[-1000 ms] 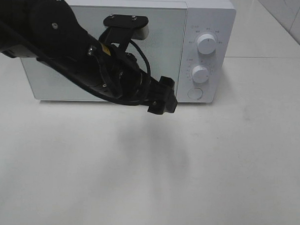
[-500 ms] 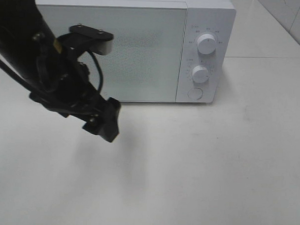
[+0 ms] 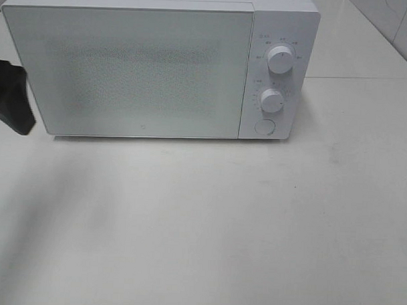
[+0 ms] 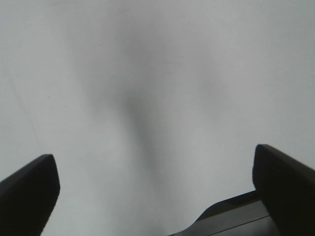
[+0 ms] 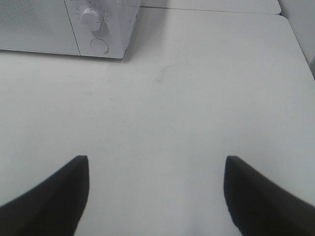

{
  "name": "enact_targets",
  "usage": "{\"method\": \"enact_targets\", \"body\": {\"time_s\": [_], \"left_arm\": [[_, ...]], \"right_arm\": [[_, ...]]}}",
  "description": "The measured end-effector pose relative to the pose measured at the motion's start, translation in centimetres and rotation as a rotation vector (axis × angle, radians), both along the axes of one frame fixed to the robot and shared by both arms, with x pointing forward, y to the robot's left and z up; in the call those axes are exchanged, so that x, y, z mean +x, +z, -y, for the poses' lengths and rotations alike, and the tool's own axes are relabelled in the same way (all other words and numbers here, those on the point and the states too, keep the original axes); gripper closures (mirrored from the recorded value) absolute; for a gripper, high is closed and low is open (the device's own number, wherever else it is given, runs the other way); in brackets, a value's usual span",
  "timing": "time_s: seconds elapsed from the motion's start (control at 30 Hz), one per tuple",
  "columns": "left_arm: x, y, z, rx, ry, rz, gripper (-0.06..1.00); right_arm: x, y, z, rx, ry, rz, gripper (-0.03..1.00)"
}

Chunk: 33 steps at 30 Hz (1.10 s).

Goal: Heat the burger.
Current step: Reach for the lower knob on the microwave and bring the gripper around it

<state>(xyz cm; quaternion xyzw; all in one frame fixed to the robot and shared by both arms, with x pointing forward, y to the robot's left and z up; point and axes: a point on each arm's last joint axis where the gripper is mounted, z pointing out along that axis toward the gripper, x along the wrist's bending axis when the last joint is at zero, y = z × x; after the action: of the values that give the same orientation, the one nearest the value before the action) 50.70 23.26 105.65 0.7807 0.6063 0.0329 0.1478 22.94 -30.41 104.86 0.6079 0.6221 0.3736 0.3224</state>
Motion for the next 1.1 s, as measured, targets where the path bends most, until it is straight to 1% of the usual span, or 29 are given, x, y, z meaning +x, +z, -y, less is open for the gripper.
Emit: {"method": "enact_targets", "body": {"time_s": [0.03,0.07,0.1,0.13,0.17,0.23,0.3,0.33,0.37,0.43,0.47,0.5,0.57,0.6,0.63,0.7,0.73,0.77,0.83,0.9,0.93,0.97,1.0,1.07,1.1], "left_arm": [[-0.4,0.9,-1.6,-0.001,0.044,0.012,-0.04],[-0.4,0.9,-1.6,-0.001,0.044,0.012,-0.04],[-0.7,1.3,-2.3,-0.002,0.066,0.022,-0.04],[-1.2,2.2,-3.4,-0.01,0.108,0.046,-0.04],[-1.2,2.2,-3.4,-0.01,0.108,0.046,-0.04],[-2.2,3.5,-4.7,-0.028,0.157,0.087,-0.04],[-2.6,3.7,-5.0,-0.03,0.17,0.096,-0.04],[-3.7,3.7,-5.4,-0.033,0.187,0.104,-0.04],[-3.7,3.7,-5.4,-0.033,0.187,0.104,-0.04],[-5.5,2.7,-5.4,-0.031,0.192,0.087,-0.04],[-5.5,2.7,-5.4,-0.031,0.192,0.087,-0.04],[-6.8,2.1,-5.4,-0.03,0.192,0.082,-0.04],[-7.3,1.8,-5.5,-0.028,0.191,0.082,-0.04],[-8.5,1.3,-5.5,-0.027,0.191,0.089,-0.04],[-8.5,1.3,-5.5,-0.027,0.191,0.089,-0.04],[-10.2,0.8,-5.5,-0.027,0.19,0.11,-0.04],[-10.2,0.8,-5.5,-0.027,0.19,0.11,-0.04],[-11.4,0.6,-5.5,-0.027,0.184,0.145,-0.04],[-11.9,0.6,-5.5,-0.027,0.181,0.163,-0.04],[-13.7,0.2,-5.5,-0.028,0.176,0.218,-0.04],[-13.7,0.2,-5.5,-0.028,0.176,0.218,-0.04],[-14.9,-0.1,-5.5,-0.03,0.176,0.248,-0.04],[-14.9,-0.1,-5.5,-0.03,0.176,0.248,-0.04],[-16.8,-0.5,-5.5,-0.033,0.173,0.3,-0.04],[-17.9,-0.7,-5.5,-0.037,0.174,0.355,-0.04]], "right_arm": [[0.0,0.0,0.0,0.0,0.0,0.0,0.23],[0.0,0.0,0.0,0.0,0.0,0.0,0.23],[0.0,0.0,0.0,0.0,0.0,0.0,0.23],[0.0,0.0,0.0,0.0,0.0,0.0,0.23],[0.0,0.0,0.0,0.0,0.0,0.0,0.23],[0.0,0.0,0.0,0.0,0.0,0.0,0.23],[0.0,0.0,0.0,0.0,0.0,0.0,0.23],[0.0,0.0,0.0,0.0,0.0,0.0,0.23],[0.0,0.0,0.0,0.0,0.0,0.0,0.23],[0.0,0.0,0.0,0.0,0.0,0.0,0.23],[0.0,0.0,0.0,0.0,0.0,0.0,0.23],[0.0,0.0,0.0,0.0,0.0,0.0,0.23],[0.0,0.0,0.0,0.0,0.0,0.0,0.23],[0.0,0.0,0.0,0.0,0.0,0.0,0.23],[0.0,0.0,0.0,0.0,0.0,0.0,0.23],[0.0,0.0,0.0,0.0,0.0,0.0,0.23],[0.0,0.0,0.0,0.0,0.0,0.0,0.23],[0.0,0.0,0.0,0.0,0.0,0.0,0.23],[0.0,0.0,0.0,0.0,0.0,0.0,0.23],[0.0,0.0,0.0,0.0,0.0,0.0,0.23],[0.0,0.0,0.0,0.0,0.0,0.0,0.23],[0.0,0.0,0.0,0.0,0.0,0.0,0.23],[0.0,0.0,0.0,0.0,0.0,0.0,0.23],[0.0,0.0,0.0,0.0,0.0,0.0,0.23],[0.0,0.0,0.0,0.0,0.0,0.0,0.23]]}}
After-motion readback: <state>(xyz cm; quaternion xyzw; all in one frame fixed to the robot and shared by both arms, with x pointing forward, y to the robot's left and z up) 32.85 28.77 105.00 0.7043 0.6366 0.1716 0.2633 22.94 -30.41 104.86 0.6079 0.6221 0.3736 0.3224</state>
